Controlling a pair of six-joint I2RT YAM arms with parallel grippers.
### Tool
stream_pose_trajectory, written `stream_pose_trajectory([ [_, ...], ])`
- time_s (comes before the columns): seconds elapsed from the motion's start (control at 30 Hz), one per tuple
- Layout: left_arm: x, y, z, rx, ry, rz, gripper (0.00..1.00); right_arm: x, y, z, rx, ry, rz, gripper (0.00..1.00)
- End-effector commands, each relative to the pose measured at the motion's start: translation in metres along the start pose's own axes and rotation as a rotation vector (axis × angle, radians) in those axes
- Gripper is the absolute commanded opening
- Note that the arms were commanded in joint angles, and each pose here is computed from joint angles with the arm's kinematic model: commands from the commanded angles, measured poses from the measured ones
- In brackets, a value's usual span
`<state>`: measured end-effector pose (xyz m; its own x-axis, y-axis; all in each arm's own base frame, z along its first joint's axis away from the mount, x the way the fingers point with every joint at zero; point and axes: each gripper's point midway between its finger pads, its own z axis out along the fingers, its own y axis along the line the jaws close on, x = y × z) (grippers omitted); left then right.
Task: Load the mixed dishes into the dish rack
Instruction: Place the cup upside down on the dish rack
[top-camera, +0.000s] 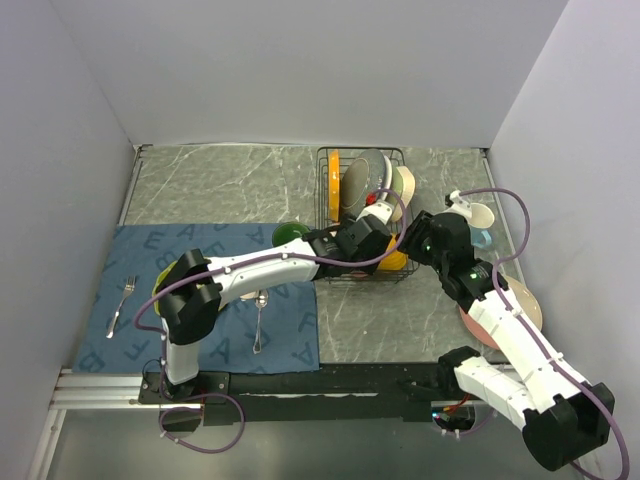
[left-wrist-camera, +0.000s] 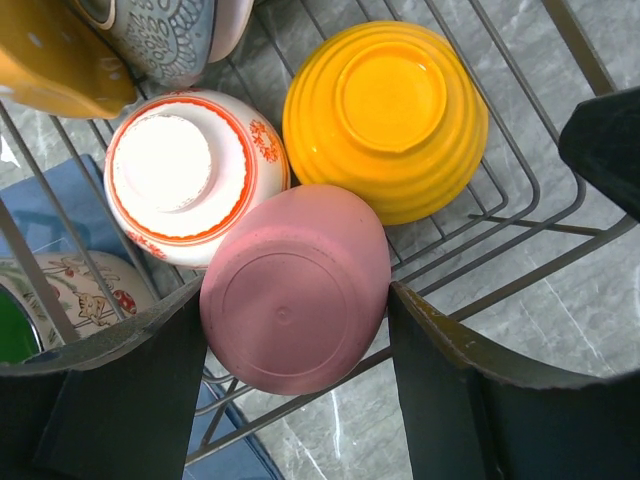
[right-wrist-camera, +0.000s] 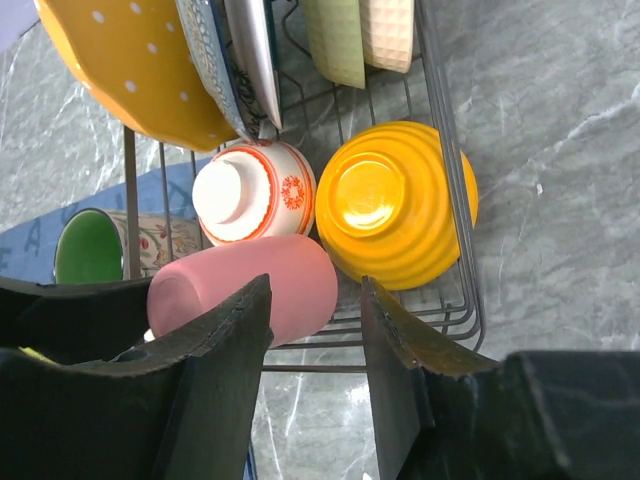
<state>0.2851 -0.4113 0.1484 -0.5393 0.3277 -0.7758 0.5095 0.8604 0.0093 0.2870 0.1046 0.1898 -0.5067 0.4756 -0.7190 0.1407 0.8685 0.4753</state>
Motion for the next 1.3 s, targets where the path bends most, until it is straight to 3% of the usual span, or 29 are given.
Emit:
stream_pose_trajectory([
  [0.0, -0.003, -0.003, -0.006, -0.035, -0.004, 0.006, 0.09, -0.002, -0.004, -0.002, 0.018, -0.019, 0.018, 0.49],
  [0.13, 0.0, -0.002, -0.004, -0.049, 0.001, 0.006, 0.17, 0.0, -0.006, -0.002, 0.022, -0.015, 0.018, 0.49],
  [0.17, 0.0, 0.001, -0.004, -0.072, -0.006, 0.001, 0.09, -0.001, -0.008, -0.003, 0.031, -0.018, 0.024, 0.49],
  [0.37, -0.004, 0.005, -0.004, -0.097, -0.039, -0.031, 0.01, -0.001, -0.01, -0.003, 0.034, -0.026, 0.029, 0.49],
  [0.6, -0.014, 0.012, -0.006, -0.145, -0.116, -0.094, 0.01, 0.002, -0.012, -0.003, 0.036, -0.028, 0.034, 0.48],
  [0.83, 0.0, -0.001, 0.004, -0.103, -0.063, -0.085, 0.01, 0.004, -0.014, -0.002, 0.042, -0.023, 0.034, 0.47],
  [1.03, 0.013, -0.005, 0.006, -0.089, -0.035, -0.077, 0.2, 0.007, -0.017, -0.001, 0.047, -0.015, 0.034, 0.47],
  [1.13, 0.019, -0.008, 0.007, -0.077, -0.028, -0.075, 0.34, 0.008, -0.018, -0.001, 0.048, -0.014, 0.037, 0.47],
  [1.17, 0.021, -0.008, 0.008, -0.08, -0.022, -0.071, 0.44, 0.009, -0.018, -0.001, 0.047, -0.012, 0.035, 0.47],
  [1.27, 0.02, -0.009, 0.008, -0.089, -0.024, -0.066, 0.55, 0.01, -0.018, 0.0, 0.049, -0.009, 0.036, 0.47],
])
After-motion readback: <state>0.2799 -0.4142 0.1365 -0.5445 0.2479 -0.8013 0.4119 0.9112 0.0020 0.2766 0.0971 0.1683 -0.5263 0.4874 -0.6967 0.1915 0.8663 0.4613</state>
